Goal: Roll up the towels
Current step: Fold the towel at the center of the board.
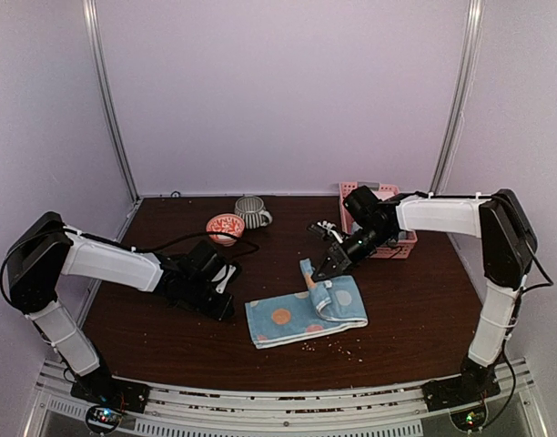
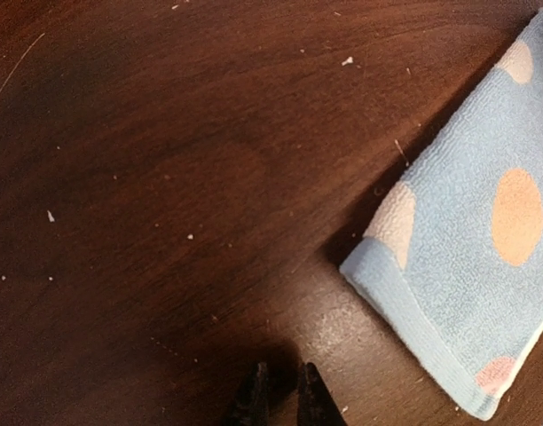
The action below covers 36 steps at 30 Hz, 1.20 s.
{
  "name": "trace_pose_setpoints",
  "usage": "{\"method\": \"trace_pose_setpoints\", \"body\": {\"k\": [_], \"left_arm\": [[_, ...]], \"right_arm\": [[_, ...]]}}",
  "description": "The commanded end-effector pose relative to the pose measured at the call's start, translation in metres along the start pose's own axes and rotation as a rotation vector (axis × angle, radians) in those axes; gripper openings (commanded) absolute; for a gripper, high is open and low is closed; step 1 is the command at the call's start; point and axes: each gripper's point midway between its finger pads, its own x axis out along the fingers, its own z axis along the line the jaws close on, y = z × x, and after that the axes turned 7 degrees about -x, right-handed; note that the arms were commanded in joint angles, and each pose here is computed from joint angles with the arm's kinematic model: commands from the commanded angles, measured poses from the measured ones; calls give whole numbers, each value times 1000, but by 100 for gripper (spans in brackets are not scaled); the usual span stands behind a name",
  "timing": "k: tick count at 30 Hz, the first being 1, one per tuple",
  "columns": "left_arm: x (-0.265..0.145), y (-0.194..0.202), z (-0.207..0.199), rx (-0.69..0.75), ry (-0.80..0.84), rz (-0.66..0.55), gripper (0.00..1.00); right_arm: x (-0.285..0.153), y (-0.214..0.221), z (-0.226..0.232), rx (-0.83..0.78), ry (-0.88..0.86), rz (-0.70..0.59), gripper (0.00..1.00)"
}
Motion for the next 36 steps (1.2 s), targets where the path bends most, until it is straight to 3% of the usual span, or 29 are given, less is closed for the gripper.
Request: {"method": "trace_pose_setpoints", "body": {"k": [1, 13, 36], "left_arm": [[-4, 0, -4, -21, 12, -4, 13], [-2, 9, -23, -50, 159, -11, 12], [5, 20, -31, -70, 223, -1, 11]], "right_arm": [[24, -24, 14, -2, -41, -52, 0], [66, -22, 36, 29, -111, 15, 0], [129, -18, 35, 133, -138, 114, 0]]}}
